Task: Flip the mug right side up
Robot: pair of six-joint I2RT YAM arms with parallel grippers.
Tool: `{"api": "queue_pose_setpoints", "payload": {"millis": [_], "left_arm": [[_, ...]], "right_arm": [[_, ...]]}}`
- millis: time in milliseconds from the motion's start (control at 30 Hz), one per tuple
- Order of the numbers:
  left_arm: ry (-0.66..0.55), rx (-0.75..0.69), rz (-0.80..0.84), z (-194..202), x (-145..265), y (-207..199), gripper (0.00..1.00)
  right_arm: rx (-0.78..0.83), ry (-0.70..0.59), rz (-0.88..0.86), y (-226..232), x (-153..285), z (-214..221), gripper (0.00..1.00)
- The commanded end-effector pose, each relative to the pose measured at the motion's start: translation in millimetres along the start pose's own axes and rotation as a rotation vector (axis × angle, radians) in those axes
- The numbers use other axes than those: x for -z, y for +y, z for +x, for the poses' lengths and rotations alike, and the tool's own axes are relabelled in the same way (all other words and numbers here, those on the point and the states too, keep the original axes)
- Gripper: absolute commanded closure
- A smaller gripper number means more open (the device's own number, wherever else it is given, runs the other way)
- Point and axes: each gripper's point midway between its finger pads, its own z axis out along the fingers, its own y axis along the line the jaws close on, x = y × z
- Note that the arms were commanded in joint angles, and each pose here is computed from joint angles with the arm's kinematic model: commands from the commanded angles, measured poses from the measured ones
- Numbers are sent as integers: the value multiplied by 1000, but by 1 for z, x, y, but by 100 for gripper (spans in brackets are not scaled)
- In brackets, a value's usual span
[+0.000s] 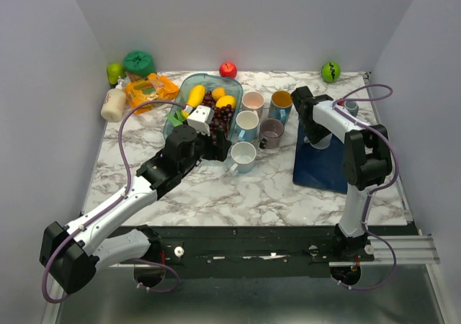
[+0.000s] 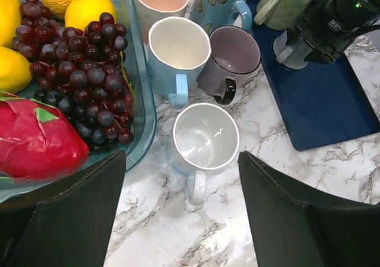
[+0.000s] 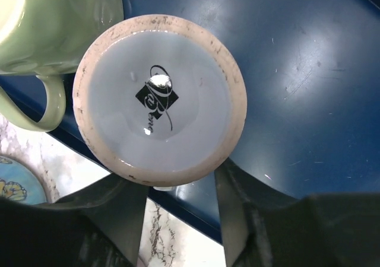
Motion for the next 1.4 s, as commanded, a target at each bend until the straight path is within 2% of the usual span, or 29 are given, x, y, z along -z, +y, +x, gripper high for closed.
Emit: {"api": "queue_pose_setpoints", "payload": {"millis": [0,133,167,233,267,300,333,567,733,767,867,967,1000,1067,1100,1200,1300,1367], "left_arm": [[-14,-2,15,-4,3,-1,15],[-14,1,17,-4,3,-1,15],[-13,3,15,-4,3,0,15],[-14,3,17,-4,3,-1,15],[-14,3,18,-4,2,-1,15],[-16,5,20,-5,3,-2,15],[-17,5,19,-5,3,-1,15],[-23,7,29,-7,5,-3,15],[-35,9,67,-14,8,-11,15],[-41,10,73,-17,8,-13,15],[-47,26,114,-24,10,-22,13],[-52,47,162,-32,12,-33,12],[-57,50,172,-35,12,-36,11],[-69,59,224,-45,16,-47,7],[-76,63,251,-50,17,-53,6],[-90,82,367,-68,25,-77,1],[-80,90,510,-87,32,-107,1],[-85,115,589,-105,40,-125,1]], "right_arm": [[-12,-44,43,-10,-8,-6,50],[-6,-55,38,-9,-6,-10,62],[-8,-57,35,-8,-6,-11,71],[6,-56,32,-7,-6,-10,79],[10,-53,30,-7,-7,-9,91],[14,-50,24,-5,-7,-8,97],[22,-48,27,-7,-7,-8,99],[68,-26,-44,-11,3,-9,99],[94,1,-268,-6,32,-12,99],[65,-9,-347,-4,53,-25,99],[105,29,-480,-7,75,-21,99],[107,75,-621,-14,114,-25,99],[88,92,-718,-15,141,-32,99],[84,111,-817,-20,164,-34,99],[87,132,-923,-15,185,-34,99],[72,105,-1215,-16,254,-53,99],[79,63,-1502,-24,324,-72,99],[84,44,-1634,-32,357,-80,99]]}}
